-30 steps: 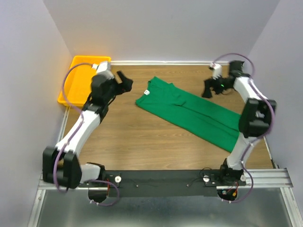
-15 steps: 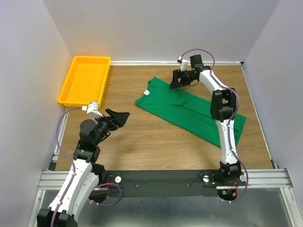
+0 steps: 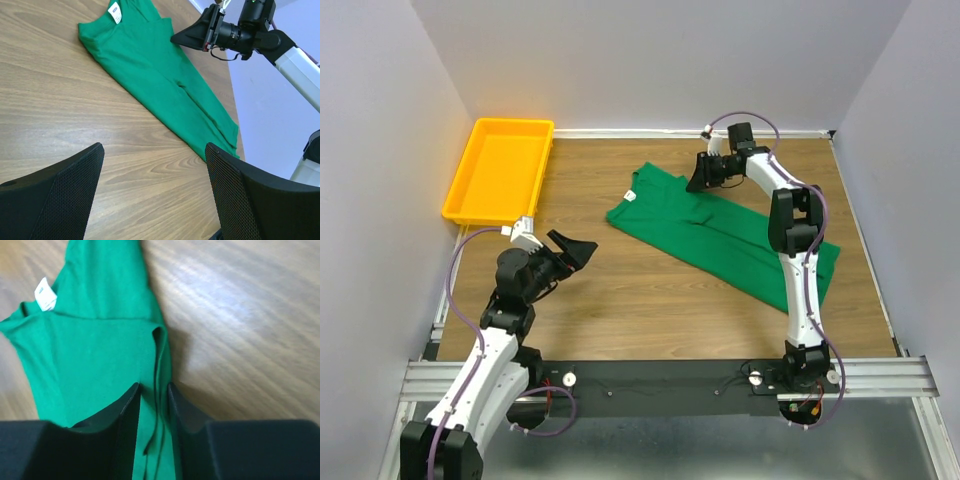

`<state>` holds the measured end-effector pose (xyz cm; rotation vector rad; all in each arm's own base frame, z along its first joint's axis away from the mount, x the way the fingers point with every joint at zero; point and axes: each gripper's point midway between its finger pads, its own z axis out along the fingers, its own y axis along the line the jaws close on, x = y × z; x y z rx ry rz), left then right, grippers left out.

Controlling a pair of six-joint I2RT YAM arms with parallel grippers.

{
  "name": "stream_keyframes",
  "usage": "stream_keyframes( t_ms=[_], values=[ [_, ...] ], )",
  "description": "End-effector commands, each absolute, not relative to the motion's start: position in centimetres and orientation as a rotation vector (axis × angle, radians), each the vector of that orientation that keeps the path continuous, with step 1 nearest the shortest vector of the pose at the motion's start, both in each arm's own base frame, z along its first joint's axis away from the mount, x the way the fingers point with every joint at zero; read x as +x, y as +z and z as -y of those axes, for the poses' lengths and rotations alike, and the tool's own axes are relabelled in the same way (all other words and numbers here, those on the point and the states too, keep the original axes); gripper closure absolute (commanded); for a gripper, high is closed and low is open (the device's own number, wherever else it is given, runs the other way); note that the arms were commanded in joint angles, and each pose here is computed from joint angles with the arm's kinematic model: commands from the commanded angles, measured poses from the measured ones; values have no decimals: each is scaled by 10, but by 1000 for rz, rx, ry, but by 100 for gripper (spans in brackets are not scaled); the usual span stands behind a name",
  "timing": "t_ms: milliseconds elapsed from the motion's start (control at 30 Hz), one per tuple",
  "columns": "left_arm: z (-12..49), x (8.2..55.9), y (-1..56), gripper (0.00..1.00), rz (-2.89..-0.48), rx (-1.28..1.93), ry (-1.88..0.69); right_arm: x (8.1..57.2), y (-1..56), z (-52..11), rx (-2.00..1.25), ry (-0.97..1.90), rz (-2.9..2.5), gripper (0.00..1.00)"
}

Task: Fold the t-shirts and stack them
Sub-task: Fold the tshirt

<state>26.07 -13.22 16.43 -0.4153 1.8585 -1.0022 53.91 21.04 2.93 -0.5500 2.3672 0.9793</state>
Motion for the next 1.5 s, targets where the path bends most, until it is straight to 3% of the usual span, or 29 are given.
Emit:
stream_keyframes(
  t_ms=[0, 133, 233, 467, 533, 567, 633, 667, 733, 767, 800, 933, 1167, 1300, 1467],
  values=[
    [139, 261, 165, 11, -1855, -387, -1047, 508, -2, -212, -542, 1042, -2486, 67],
    [142, 263, 163, 11, -1859, -390, -1066, 519, -8, -208, -513, 981, -2501, 82],
    [144, 266, 157, 11, -1875, -415, -1078, 546, -10, -189, -427, 816, -2513, 99],
    [169, 283, 143, 13, -1952, -460, -1121, 607, -6, -81, -6, 484, -2485, 98],
    [183, 292, 124, 13, -2036, -470, -1100, 597, -15, -73, -4, 536, -2510, 75],
    [189, 307, 136, 14, -2013, -453, -1100, 594, -8, -65, -3, 545, -2502, 45],
    [206, 322, 110, 16, -2110, -460, -1076, 584, -4, -45, -48, 496, -2508, 22],
    [216, 343, 126, 17, -2081, -440, -1087, 572, 4, -37, -71, 446, -2519, 0],
    [234, 362, 98, 23, -2169, -441, -1064, 557, 7, -24, -108, 398, -2531, 0],
    [250, 384, 112, 25, -2147, -427, -1077, 543, 17, -19, -135, 369, -2527, 0],
    [256, 394, 84, 27, -2220, -462, -1035, 537, 20, -14, -149, 354, -2526, 0],
    [274, 454, 68, 28, -2288, -571, -894, 501, 43, -10, -247, 315, -2509, 0],
    [275, 504, 25, 33, -2391, -702, -706, 453, 80, -15, -219, 402, -2458, 0],
    [268, 510, -16, 56, -2514, -755, -614, 439, 102, -22, -197, 448, -2419, 0],
    [263, 520, -16, 64, -2512, -756, -669, 434, 126, -22, -178, 450, -2371, 0]
  ],
)
